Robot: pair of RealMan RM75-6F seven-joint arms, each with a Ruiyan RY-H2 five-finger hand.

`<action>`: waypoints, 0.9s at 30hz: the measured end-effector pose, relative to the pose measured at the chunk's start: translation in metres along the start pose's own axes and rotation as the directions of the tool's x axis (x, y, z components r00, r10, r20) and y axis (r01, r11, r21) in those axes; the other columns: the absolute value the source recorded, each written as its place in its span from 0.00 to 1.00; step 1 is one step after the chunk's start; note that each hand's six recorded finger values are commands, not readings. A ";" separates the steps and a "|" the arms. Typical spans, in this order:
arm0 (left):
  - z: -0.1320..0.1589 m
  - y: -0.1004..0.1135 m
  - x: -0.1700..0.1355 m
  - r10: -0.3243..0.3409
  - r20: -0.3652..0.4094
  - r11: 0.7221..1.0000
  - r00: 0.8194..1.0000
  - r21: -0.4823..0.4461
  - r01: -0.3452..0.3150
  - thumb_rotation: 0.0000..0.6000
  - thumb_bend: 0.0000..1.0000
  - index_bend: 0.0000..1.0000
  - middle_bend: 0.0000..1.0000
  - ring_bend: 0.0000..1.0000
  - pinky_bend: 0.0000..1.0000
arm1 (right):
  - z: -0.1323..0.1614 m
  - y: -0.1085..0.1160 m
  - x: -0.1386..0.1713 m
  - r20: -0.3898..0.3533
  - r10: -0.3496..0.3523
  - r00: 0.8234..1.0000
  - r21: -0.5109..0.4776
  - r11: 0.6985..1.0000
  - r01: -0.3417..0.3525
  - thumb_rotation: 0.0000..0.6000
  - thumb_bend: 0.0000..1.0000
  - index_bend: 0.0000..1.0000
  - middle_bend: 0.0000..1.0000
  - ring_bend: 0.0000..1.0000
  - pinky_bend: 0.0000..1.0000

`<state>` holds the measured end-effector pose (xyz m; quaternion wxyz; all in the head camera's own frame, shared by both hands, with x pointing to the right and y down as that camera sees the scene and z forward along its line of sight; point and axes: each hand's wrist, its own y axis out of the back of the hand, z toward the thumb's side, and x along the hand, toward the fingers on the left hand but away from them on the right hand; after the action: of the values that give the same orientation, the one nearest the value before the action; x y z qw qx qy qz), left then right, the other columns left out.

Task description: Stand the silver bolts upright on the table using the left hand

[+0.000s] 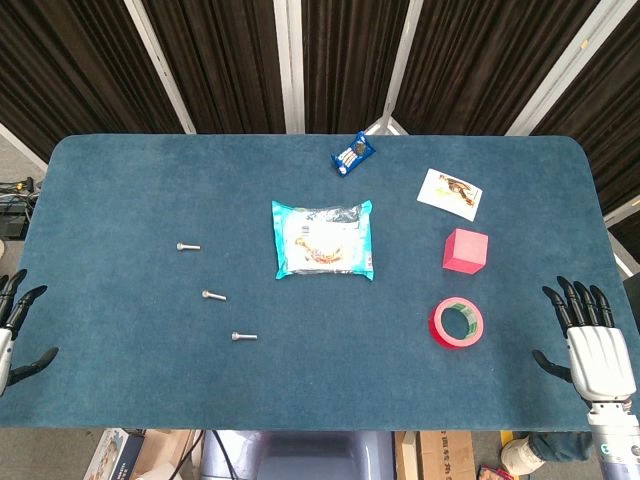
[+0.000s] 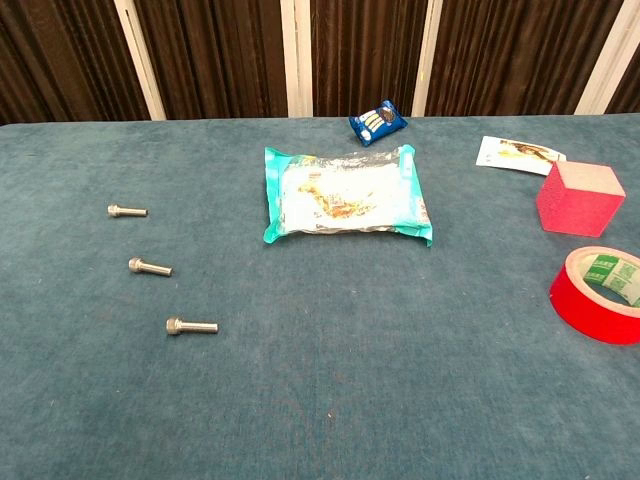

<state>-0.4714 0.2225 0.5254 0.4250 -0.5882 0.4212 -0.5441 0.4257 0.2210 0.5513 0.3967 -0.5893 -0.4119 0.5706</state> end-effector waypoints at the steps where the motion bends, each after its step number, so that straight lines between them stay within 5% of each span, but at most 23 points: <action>1: 0.000 0.000 0.000 -0.001 -0.001 1.000 1.000 0.000 0.001 1.00 0.25 0.19 0.00 0.00 0.04 | 0.000 0.000 0.000 0.001 -0.001 1.000 0.001 1.000 0.001 1.00 0.15 0.15 0.06 0.02 0.00; 27: 0.002 -0.004 -0.002 -0.022 0.002 1.000 1.000 0.006 0.022 1.00 0.25 0.19 0.00 0.00 0.04 | 0.003 0.002 0.003 -0.010 0.005 1.000 -0.017 1.000 -0.005 1.00 0.15 0.15 0.06 0.02 0.00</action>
<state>-0.4694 0.2261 0.5288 0.4213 -0.5918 0.4127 -0.5495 0.4232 0.2227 0.5482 0.3923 -0.5967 -0.4134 0.5649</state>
